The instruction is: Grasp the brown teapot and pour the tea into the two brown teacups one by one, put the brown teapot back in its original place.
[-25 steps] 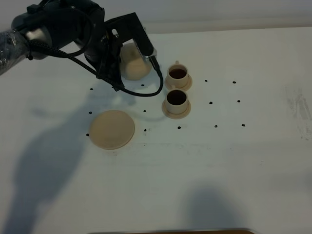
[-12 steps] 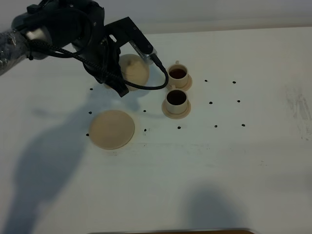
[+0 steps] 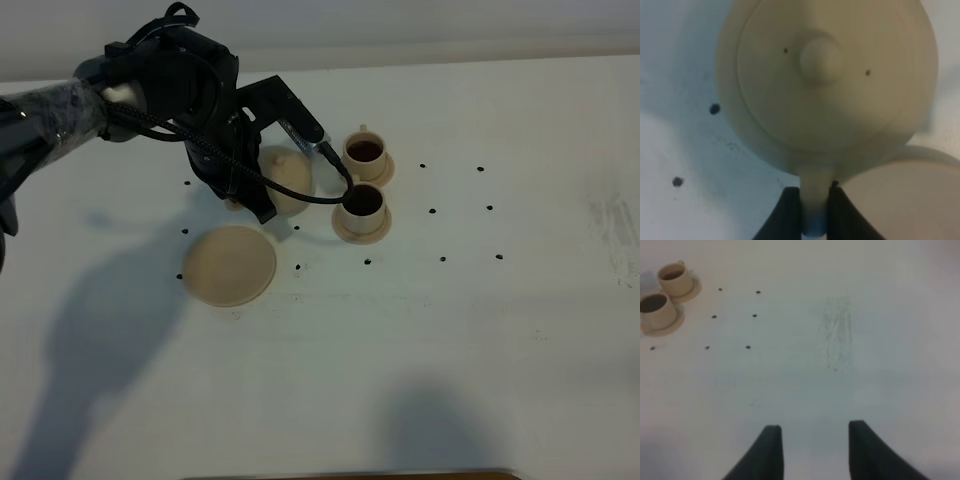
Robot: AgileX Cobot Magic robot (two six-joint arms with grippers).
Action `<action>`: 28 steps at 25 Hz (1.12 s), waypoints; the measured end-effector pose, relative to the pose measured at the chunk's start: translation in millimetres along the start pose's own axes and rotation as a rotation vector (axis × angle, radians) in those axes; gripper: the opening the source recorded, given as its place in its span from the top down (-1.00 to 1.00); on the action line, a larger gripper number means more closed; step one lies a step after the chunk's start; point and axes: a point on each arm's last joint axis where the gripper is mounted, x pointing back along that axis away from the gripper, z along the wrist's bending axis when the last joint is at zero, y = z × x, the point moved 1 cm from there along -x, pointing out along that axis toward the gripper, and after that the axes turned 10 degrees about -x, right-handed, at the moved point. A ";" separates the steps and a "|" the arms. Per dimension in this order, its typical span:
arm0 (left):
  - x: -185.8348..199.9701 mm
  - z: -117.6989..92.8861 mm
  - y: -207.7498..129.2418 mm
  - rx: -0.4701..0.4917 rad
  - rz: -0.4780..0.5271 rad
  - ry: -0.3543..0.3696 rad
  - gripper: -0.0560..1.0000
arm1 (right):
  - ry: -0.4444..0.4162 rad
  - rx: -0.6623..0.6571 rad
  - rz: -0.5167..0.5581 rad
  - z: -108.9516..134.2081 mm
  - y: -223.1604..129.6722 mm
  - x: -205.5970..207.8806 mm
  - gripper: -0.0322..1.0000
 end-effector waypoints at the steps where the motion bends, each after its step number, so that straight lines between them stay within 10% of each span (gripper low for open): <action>1: 2.6 0.6 0.1 0.001 -0.005 0.004 0.58 | 0.000 0.000 0.000 0.0 0.0 0.0 0.35; 13: 68.1 1.9 -11.3 0.038 -0.017 0.026 0.58 | 0.000 0.000 0.000 0.0 0.0 0.0 0.35; 28: 77.8 -40.3 -62.1 0.343 0.122 -0.092 0.58 | 0.000 0.000 0.000 0.0 0.0 0.0 0.35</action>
